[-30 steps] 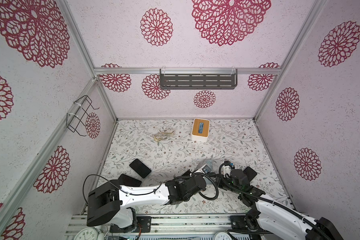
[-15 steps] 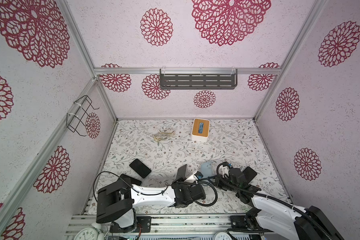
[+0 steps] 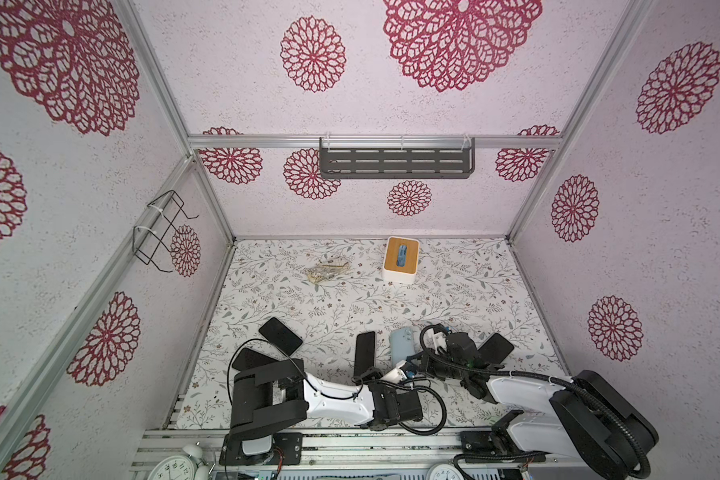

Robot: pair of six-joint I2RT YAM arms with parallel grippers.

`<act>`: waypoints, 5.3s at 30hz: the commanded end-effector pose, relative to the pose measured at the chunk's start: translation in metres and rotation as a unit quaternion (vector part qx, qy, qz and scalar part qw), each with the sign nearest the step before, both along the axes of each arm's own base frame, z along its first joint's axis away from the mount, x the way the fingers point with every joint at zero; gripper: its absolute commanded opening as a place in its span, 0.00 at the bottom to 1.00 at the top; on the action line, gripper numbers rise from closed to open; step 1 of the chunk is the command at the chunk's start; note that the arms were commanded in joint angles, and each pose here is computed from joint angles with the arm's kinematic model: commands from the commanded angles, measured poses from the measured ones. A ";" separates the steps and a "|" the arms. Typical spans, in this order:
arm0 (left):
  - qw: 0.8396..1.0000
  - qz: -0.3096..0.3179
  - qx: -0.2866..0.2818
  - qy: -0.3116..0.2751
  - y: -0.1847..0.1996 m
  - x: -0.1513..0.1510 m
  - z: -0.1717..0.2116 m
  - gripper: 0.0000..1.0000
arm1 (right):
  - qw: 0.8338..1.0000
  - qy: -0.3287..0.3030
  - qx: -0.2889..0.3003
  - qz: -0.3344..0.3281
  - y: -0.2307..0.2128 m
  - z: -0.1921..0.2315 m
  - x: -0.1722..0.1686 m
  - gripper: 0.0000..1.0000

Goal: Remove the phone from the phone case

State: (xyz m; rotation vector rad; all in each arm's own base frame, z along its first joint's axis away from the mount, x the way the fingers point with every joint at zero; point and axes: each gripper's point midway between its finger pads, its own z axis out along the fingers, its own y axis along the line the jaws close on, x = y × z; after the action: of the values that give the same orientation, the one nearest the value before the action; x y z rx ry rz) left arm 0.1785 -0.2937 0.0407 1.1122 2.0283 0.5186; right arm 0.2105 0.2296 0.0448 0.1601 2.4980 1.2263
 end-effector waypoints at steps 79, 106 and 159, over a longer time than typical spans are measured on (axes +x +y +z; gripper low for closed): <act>0.810 0.226 -0.541 0.022 0.115 0.068 0.161 0.97 | 0.878 0.095 -0.364 -0.295 -0.248 -0.005 0.035 0.99; 0.807 0.230 -0.542 0.033 0.106 0.073 0.151 0.97 | 0.900 0.117 -0.346 -0.238 -0.231 -0.038 0.032 0.69; 0.786 0.193 -0.583 0.073 0.078 0.077 0.139 0.97 | 0.878 0.142 -0.420 -0.181 -0.185 -0.056 0.031 0.96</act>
State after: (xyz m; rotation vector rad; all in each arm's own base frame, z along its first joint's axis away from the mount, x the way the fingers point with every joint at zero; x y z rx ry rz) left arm 0.2521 -0.2139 0.1735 -0.0343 2.1346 -0.6113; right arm 0.2793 0.0401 0.0170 0.5524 2.6602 -0.0768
